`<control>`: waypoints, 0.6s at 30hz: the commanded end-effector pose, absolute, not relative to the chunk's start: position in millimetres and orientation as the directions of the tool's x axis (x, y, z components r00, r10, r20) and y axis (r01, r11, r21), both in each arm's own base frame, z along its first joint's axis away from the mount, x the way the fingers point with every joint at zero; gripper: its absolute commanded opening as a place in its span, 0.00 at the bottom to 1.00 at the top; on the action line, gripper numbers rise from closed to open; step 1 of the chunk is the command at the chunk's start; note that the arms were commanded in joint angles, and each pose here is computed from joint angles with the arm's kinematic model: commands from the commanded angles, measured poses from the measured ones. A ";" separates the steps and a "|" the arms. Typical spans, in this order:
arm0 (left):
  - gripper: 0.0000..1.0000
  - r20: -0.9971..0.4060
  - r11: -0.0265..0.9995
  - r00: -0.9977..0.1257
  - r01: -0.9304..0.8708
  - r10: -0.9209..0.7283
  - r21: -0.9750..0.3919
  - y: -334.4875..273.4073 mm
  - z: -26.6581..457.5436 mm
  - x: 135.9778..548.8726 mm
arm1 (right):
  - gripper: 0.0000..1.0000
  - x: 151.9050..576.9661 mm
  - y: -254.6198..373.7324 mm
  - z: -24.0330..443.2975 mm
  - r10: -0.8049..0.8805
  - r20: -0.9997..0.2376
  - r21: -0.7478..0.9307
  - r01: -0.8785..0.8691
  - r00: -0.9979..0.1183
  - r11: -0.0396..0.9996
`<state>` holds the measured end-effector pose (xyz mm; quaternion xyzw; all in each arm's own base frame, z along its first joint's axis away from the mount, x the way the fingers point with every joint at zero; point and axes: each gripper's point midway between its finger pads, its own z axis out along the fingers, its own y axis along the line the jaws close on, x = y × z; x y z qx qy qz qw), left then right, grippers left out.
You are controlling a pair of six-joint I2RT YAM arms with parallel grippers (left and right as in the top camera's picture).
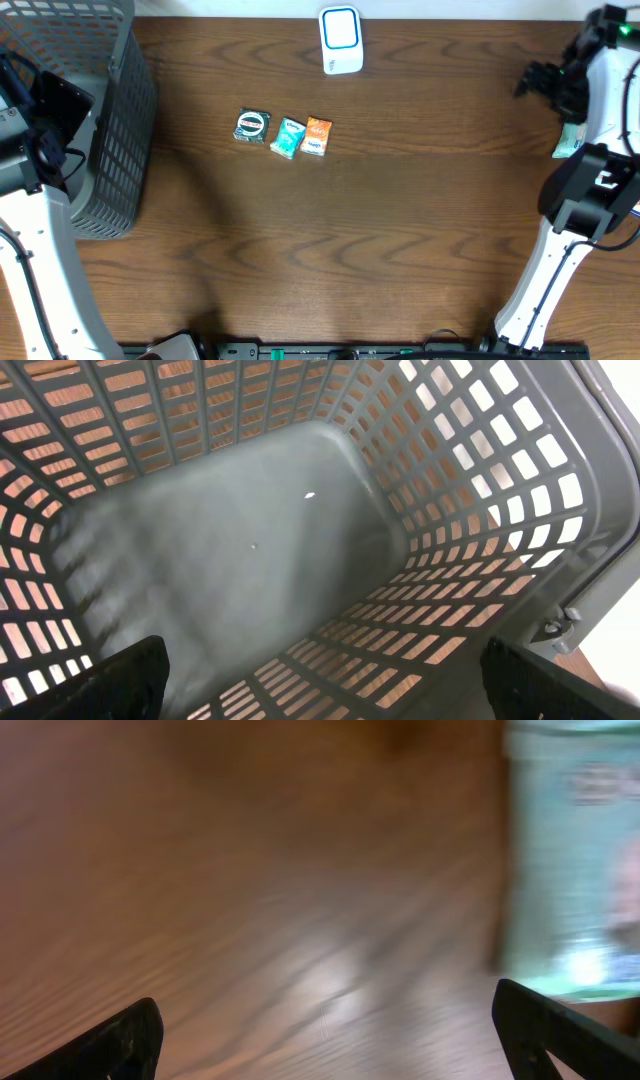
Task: Scan the item barcode
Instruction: 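Carry the green pack to the right table edge and release it, then move the right gripper to the orange pack and grasp it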
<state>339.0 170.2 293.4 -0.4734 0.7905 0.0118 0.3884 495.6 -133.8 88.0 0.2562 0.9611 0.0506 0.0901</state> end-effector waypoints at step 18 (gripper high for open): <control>0.98 -0.630 0.544 -0.238 -0.763 -0.739 -0.350 172.9 295.9 338.2 | 0.80 474.0 228.9 86.2 0.058 -0.045 0.613 0.019 -0.997 0.790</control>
